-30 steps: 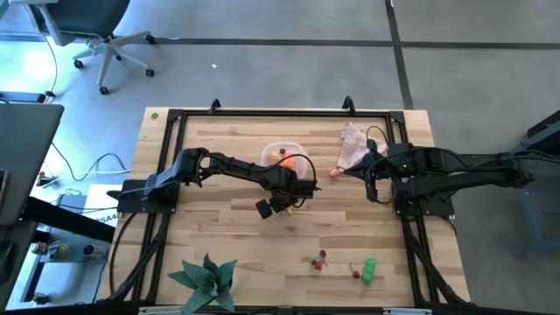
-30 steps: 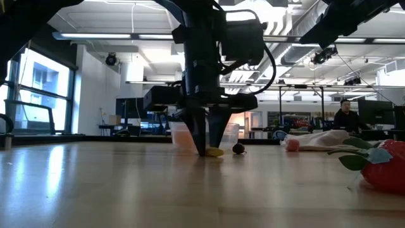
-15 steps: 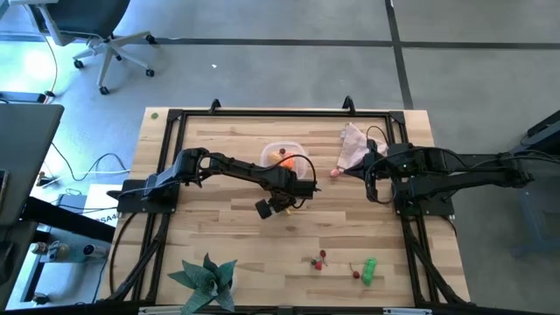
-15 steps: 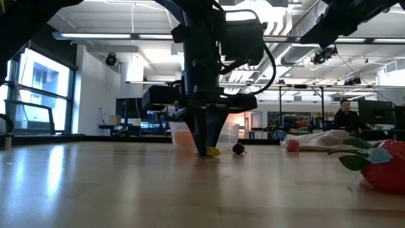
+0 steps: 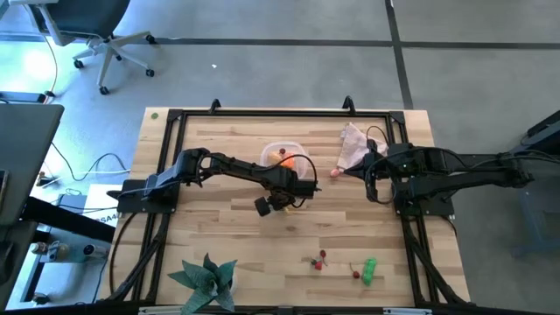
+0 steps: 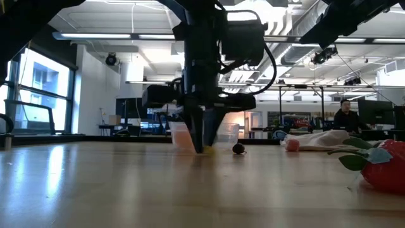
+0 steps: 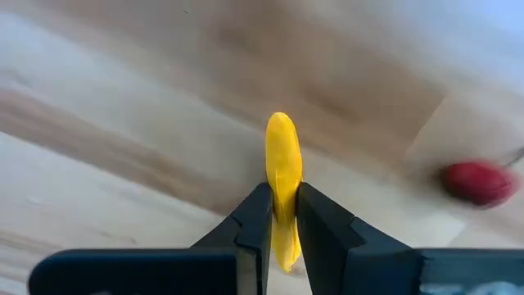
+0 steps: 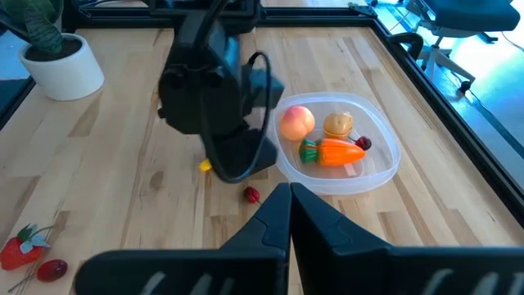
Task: Pick and placing Produce into tupperware
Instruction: Put the yellow corn into the transparent bin
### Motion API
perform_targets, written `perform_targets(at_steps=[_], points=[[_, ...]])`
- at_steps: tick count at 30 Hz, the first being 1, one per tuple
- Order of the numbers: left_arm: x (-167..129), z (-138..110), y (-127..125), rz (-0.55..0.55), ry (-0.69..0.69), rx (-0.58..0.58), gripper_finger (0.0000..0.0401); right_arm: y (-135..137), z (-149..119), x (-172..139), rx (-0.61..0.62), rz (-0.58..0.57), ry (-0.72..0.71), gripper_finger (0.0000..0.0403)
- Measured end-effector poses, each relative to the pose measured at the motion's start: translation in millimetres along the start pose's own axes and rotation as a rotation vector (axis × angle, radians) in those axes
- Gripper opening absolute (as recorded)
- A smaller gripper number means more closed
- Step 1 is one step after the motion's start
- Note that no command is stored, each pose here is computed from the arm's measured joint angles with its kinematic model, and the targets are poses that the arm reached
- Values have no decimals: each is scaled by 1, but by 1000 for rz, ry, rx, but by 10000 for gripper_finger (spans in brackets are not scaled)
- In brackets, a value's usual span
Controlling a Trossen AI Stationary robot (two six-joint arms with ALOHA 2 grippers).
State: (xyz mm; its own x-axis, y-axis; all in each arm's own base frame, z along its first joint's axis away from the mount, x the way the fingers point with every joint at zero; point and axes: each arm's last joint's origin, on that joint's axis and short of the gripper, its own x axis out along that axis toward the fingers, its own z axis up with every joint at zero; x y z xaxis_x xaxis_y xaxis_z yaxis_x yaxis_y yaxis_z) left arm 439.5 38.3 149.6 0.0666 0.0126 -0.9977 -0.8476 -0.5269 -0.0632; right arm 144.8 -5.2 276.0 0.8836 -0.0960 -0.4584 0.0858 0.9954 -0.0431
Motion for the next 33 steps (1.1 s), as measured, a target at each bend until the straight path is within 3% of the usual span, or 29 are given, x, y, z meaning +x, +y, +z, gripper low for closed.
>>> perform_targets(at_steps=[12,16,21,26,33], points=[[-118,8,-13,-129,-342,236,47,0,0,0,0,0,0,0],[-144,24,-16,-126,-359,294,47,0,0,0,0,0,0,0],[-144,65,-31,-70,-284,309,47,0,0,0,0,0,0,0],[-132,113,-45,-27,-88,340,47,0,0,0,0,0,0,0],[-93,142,-56,-32,28,397,47,0,0,0,0,0,0,0]])
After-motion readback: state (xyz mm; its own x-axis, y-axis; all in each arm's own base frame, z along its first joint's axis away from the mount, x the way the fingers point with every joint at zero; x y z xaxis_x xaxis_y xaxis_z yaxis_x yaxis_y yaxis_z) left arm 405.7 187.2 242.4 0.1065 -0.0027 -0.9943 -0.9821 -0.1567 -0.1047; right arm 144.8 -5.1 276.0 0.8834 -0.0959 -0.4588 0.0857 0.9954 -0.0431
